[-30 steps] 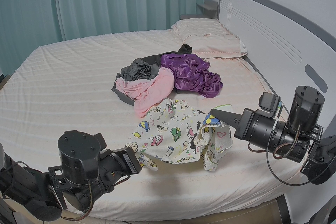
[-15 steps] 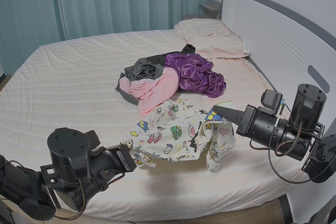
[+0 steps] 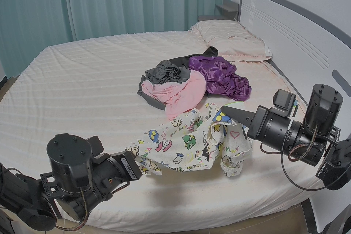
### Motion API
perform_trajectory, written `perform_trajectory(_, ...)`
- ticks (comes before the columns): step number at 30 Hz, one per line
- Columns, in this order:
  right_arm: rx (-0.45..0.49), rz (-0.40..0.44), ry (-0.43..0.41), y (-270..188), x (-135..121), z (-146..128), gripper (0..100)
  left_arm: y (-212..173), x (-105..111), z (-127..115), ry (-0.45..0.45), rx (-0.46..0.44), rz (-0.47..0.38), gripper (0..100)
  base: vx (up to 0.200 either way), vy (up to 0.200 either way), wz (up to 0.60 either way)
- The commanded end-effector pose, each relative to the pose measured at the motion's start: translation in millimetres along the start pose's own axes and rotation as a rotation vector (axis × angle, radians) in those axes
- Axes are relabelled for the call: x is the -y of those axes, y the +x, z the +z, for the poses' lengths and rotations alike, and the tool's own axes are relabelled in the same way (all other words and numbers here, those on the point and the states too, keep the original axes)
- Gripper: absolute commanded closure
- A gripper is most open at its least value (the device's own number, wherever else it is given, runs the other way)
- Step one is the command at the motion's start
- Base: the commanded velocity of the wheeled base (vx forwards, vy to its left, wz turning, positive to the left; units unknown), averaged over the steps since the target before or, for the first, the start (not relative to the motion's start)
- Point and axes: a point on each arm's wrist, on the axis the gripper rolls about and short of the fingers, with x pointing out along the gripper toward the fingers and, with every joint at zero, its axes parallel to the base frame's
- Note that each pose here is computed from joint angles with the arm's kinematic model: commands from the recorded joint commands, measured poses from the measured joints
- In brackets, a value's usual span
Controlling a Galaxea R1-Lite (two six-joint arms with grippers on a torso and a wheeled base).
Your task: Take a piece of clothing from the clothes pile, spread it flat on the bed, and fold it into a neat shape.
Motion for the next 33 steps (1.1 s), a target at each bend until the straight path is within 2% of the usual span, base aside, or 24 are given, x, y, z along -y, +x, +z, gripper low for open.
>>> perform_trajectory(1,0.003,0.011,-0.001,0.1,-2.5,0.9,100,-1.6,0.6,1.3,-0.001,0.006,-0.004,100,0.0,0.2,0.0)
perform_trajectory(33,0.019,0.061,-0.011,-0.5,-16.9,5.2,100,-2.8,2.3,5.9,0.009,0.051,0.021,100,0.0,0.2,0.0)
